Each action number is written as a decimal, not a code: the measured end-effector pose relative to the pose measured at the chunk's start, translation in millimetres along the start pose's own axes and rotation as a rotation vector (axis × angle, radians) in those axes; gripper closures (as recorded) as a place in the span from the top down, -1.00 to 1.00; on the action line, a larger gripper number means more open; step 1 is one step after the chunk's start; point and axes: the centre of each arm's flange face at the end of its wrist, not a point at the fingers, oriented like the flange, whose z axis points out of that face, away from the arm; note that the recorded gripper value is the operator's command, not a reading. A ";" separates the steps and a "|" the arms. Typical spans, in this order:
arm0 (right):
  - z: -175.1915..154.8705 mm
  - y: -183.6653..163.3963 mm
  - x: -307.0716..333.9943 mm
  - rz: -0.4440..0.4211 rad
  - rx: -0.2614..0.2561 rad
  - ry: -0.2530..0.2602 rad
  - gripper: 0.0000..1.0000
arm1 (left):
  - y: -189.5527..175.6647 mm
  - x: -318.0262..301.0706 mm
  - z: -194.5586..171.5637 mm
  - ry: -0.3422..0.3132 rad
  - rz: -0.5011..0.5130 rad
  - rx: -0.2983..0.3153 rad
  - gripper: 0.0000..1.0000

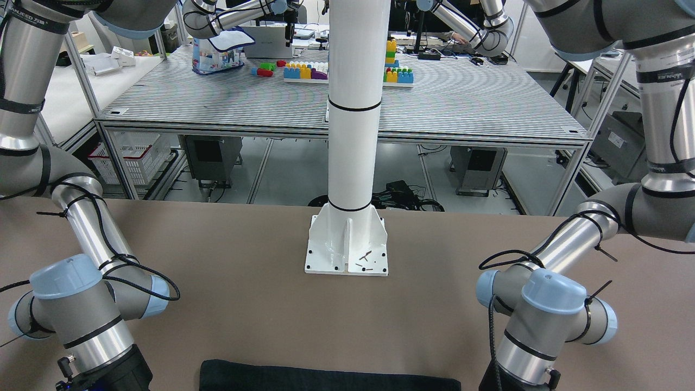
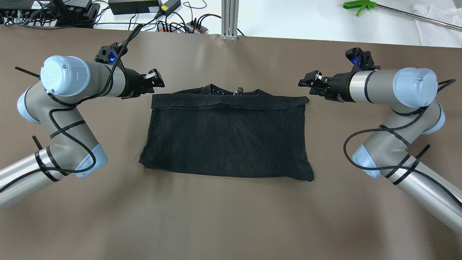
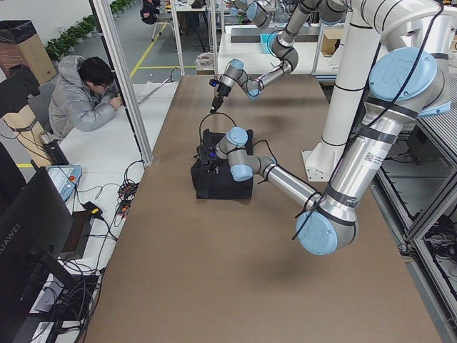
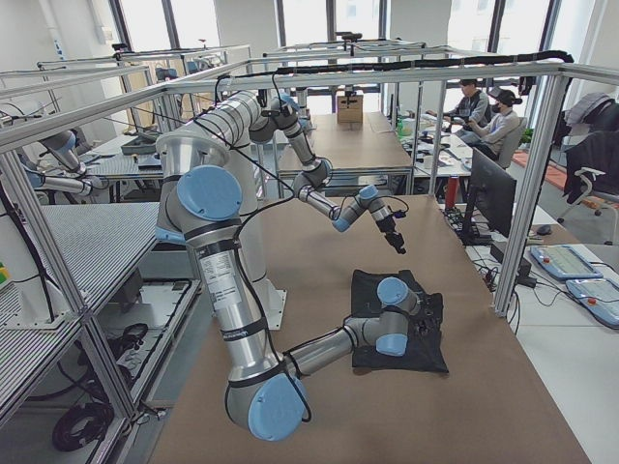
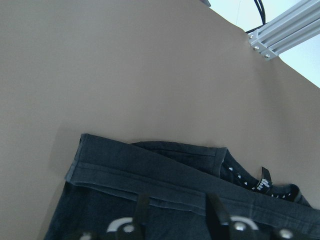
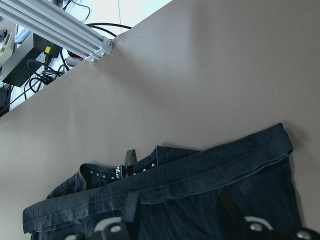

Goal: Fold clothes
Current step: 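Release the hem at the collar and raise both grippers away, then move the right gripper to the bundle corner nearest it and grasp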

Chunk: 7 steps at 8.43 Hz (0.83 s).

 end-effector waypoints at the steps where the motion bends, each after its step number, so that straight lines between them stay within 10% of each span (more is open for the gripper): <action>1: 2.3 -0.3 3.7 0.000 -0.001 0.008 0.86 | 0.5 -2.6 3.4 -0.007 0.003 0.000 1.00; 7: 5.5 91.3 34.1 0.046 -0.181 0.069 0.86 | -4.9 6.9 2.4 0.001 0.003 0.025 1.00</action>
